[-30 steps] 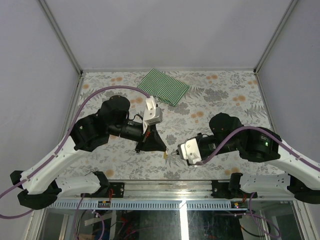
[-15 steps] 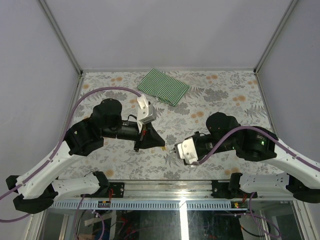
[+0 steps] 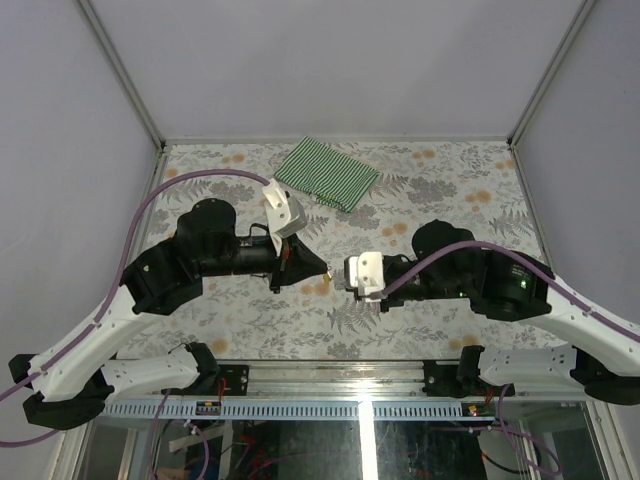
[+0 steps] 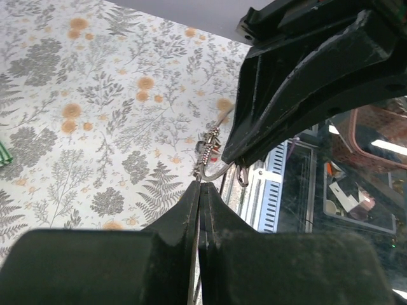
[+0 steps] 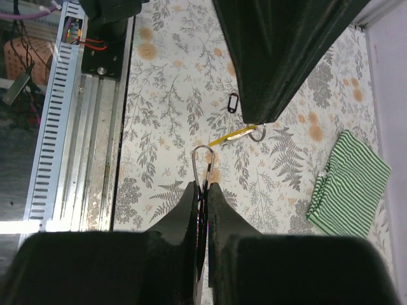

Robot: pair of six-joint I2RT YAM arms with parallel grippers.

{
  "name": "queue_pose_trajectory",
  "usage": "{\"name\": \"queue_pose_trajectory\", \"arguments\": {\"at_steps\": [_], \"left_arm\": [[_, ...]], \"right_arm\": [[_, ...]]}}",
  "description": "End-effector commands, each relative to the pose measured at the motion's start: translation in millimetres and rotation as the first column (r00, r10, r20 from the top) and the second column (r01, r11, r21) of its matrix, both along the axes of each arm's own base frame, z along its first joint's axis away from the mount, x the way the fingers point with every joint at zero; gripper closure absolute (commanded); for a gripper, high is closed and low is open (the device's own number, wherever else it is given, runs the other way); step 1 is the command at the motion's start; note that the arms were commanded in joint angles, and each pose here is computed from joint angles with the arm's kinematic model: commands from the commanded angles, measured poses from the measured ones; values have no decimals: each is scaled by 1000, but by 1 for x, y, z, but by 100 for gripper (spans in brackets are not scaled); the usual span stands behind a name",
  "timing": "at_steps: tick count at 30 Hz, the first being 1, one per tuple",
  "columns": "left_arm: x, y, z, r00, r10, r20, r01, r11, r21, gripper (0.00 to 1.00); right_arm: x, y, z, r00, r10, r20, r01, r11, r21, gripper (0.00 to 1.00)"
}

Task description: Put the keys on the keyring

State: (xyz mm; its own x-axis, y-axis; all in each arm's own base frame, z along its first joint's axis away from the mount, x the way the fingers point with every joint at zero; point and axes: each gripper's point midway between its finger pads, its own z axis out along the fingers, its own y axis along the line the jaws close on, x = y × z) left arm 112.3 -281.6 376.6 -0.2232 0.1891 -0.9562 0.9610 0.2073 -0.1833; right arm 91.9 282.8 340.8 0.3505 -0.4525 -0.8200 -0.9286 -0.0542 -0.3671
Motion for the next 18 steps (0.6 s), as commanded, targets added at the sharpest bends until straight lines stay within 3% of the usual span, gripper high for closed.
{"name": "queue_pose_trajectory", "arguments": {"at_steps": [1,18], "left_arm": [[17,0,16,995,92,46,-89,994,-60,100],[19,-3,15,995,89,44,-87,995,-58,100]], "right_arm": [[17,9,32,989,-141,-47,145,985,95,100],[38,16,37,952,-288,-102,298,949,100,100]]}}
